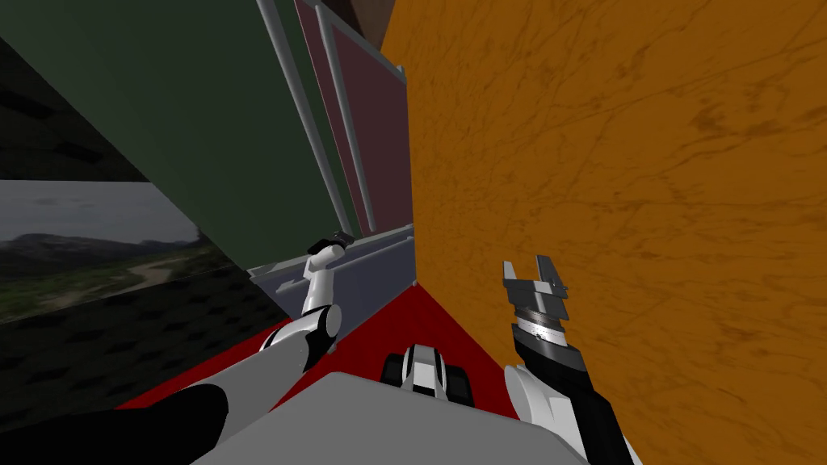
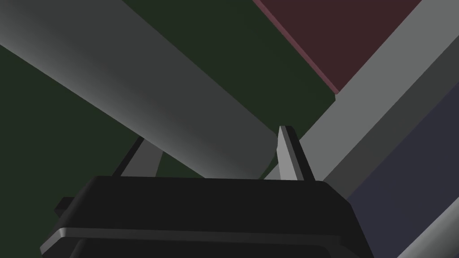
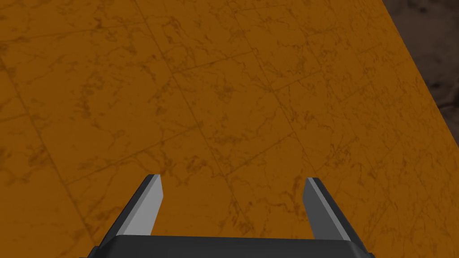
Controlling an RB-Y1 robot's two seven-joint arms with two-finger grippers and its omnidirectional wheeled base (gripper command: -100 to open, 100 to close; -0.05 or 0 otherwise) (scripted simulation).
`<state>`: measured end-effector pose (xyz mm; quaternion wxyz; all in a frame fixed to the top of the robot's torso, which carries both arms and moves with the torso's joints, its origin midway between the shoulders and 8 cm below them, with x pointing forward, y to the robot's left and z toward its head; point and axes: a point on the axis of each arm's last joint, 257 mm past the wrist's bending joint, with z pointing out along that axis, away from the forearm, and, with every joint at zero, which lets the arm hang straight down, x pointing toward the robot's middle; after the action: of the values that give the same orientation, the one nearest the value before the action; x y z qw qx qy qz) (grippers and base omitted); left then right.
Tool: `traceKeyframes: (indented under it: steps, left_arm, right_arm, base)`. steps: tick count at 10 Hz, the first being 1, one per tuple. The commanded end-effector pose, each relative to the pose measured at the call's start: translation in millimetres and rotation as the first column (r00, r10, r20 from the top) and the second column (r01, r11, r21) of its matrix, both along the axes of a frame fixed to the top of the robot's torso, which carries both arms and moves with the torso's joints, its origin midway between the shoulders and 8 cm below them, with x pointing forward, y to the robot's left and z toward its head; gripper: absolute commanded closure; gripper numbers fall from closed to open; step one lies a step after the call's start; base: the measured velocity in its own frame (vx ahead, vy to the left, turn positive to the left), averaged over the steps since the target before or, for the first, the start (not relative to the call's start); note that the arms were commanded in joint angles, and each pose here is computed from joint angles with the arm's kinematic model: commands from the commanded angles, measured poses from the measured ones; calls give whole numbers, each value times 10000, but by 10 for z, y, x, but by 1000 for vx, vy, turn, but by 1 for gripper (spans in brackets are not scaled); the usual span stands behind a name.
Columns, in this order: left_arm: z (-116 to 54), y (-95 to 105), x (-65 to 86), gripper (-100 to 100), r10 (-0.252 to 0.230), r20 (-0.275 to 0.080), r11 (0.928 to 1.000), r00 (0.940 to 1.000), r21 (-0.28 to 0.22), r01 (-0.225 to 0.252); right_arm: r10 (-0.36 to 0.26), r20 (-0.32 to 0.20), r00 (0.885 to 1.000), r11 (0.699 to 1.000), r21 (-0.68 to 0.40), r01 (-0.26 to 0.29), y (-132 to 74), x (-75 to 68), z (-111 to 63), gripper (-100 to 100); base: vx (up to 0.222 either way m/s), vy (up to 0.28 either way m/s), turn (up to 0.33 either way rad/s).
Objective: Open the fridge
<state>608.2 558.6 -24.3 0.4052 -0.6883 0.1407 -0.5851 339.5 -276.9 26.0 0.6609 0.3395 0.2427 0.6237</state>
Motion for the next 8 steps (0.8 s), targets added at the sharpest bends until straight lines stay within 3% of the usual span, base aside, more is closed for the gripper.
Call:
traceKeyframes:
  steps: [1,2,3,4,5,7,8]
  left_arm:
    - [-102,-372,43,100,-400,-163,9992,9991,-49,399]
    - [-210,-576,56,100,-649,-351,9978,9973,-152,644]
    - [-88,-599,36,100,-654,-123,9979,9978,-41,653]
    - [-214,-808,46,100,-903,-328,9958,9954,-201,897]
    - [-35,-825,10,100,-893,-7,9960,9960,-21,893]
    - [-174,-1238,-13,100,-1347,-204,9905,9907,-307,1340]
    - [-76,-1256,-36,100,-1349,-12,9906,9909,-225,1349]
  right_arm:
    - [0,0,10000,10000,0,0,0,0,0,0]
    - [0,-1,10000,10000,0,0,0,0,0,0]
    - [0,0,10000,10000,0,0,0,0,0,0]
    - [1,1,10000,10000,0,-1,0,0,0,0]
    - [0,0,10000,10000,0,0,0,0,0,0]
    - [0,0,10000,10000,0,0,0,0,0,0]
    - [0,0,10000,10000,0,0,0,0,0,0]
  base:
    - [63,29,177]
    - [79,52,270]
    - [51,28,89]
    - [60,37,156]
    - [51,22,83]
    - [80,27,213]
    - [73,29,107]
